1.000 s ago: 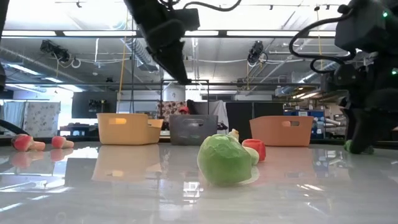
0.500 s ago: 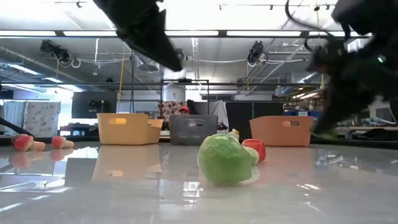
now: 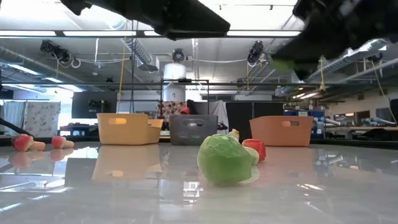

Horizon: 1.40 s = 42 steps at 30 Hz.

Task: Sort produce into baskets
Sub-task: Put the green chili pepper into the black bin

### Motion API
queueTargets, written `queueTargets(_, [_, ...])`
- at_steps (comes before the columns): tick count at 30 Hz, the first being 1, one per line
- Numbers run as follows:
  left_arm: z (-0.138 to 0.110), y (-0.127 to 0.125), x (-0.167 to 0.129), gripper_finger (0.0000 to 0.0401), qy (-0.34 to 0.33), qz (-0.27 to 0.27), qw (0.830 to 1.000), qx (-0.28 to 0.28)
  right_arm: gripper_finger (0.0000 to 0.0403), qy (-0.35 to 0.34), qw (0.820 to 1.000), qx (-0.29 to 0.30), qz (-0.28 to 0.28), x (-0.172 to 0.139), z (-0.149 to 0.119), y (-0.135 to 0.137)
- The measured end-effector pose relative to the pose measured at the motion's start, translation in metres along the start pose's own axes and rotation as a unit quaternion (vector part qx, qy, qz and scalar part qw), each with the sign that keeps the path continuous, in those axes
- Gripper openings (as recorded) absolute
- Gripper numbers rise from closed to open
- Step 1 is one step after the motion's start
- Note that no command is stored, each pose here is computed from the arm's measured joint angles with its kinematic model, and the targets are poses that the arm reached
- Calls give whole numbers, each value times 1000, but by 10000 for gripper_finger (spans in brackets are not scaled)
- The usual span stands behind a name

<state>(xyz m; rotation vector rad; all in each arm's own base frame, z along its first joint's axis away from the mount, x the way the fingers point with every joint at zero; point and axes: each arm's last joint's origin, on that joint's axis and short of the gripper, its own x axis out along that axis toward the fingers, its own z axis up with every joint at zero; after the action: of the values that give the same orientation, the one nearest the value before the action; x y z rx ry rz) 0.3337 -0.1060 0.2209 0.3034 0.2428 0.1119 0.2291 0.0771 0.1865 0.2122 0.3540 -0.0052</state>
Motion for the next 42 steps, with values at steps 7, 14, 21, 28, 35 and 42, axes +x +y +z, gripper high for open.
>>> queueTargets(7, [1, 11, 10, 214, -38, 30, 999, -15, 51, -144, 988, 51, -22, -3, 26, 2])
queueTargets(14, [0, 8, 24, 214, -110, 112, 981, 116, 52, -185, 975, 123, -22, -4, 36, -4])
queueTargets(21, [-1, 4, 38, 230, -116, 137, 958, 223, 54, -186, 969, 160, -12, -3, 37, -6])
queueTargets(28, [4, 10, 48, 308, -121, 145, 961, 200, 74, -183, 970, 158, 4, -2, 38, -8])
queueTargets(35, [5, 15, 53, 334, -111, 136, 966, 188, 76, -179, 971, 156, 14, -2, 39, -9])
queueTargets(42, [6, 17, 54, 289, -114, 137, 968, 174, 77, -179, 971, 156, 17, -2, 39, -9])
